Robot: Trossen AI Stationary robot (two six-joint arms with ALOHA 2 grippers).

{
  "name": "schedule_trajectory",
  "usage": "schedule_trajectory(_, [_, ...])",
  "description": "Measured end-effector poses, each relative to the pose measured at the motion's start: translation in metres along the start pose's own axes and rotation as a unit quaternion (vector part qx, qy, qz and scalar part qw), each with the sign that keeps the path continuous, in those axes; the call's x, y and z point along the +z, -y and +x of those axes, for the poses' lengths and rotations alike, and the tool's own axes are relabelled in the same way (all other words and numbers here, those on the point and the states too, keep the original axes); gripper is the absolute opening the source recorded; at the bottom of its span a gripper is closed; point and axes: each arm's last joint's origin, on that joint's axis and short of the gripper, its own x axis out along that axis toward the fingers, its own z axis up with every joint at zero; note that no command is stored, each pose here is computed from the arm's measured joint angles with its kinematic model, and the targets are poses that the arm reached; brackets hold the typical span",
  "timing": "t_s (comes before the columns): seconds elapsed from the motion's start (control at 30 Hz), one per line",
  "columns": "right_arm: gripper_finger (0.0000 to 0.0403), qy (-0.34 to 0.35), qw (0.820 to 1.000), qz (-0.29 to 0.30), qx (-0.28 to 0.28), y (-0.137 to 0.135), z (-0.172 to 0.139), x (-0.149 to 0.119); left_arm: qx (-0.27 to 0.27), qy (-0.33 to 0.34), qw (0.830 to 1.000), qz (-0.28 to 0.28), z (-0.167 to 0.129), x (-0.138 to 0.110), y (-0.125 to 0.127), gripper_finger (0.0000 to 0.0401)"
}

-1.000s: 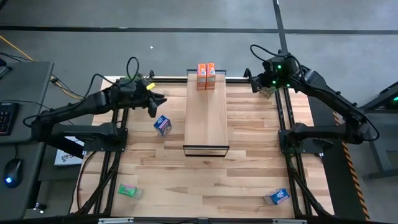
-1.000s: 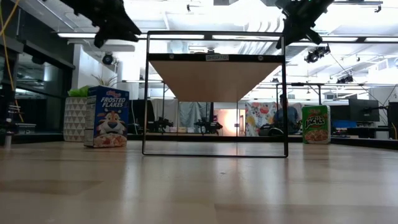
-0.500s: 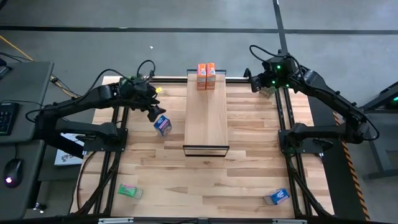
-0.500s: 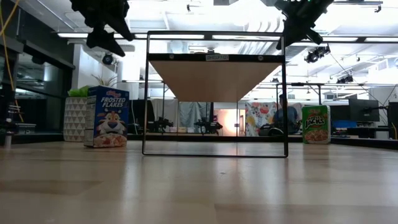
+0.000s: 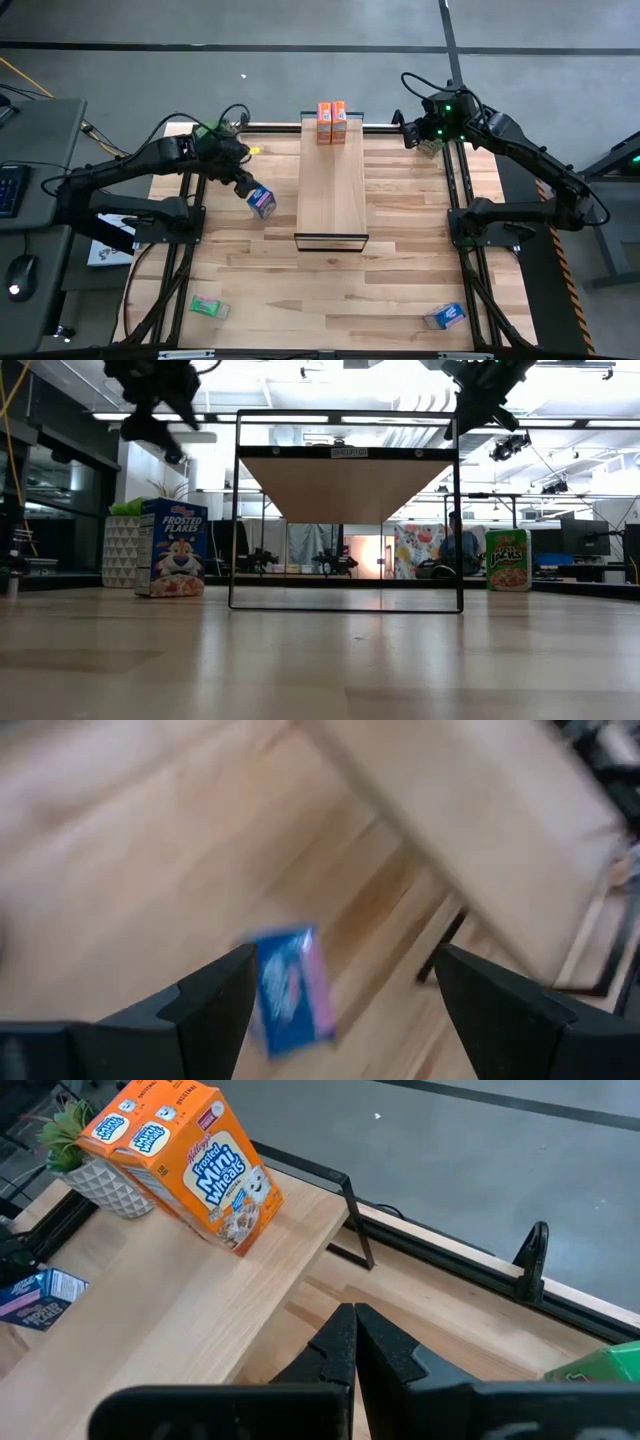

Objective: Stack cereal on shelf
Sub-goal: Put the top blue cereal box on the shelf

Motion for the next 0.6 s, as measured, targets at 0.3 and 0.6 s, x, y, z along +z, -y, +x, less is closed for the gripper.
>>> schedule_trajectory(0.3, [0.0,-0.002,1.0,-0.003,0.0,0.0,0.0,0.0,0.067,-0.063,0.995,-0.03,-0.001,-0.024,0.005,0.0294])
schedule_trajectory(0.6, [0.0,-0.001,1.0,-0.003,-0.001,0.0,0.0,0.0,0.103,-0.057,0.992,-0.031,0.016,-0.027,0.021,0.0294])
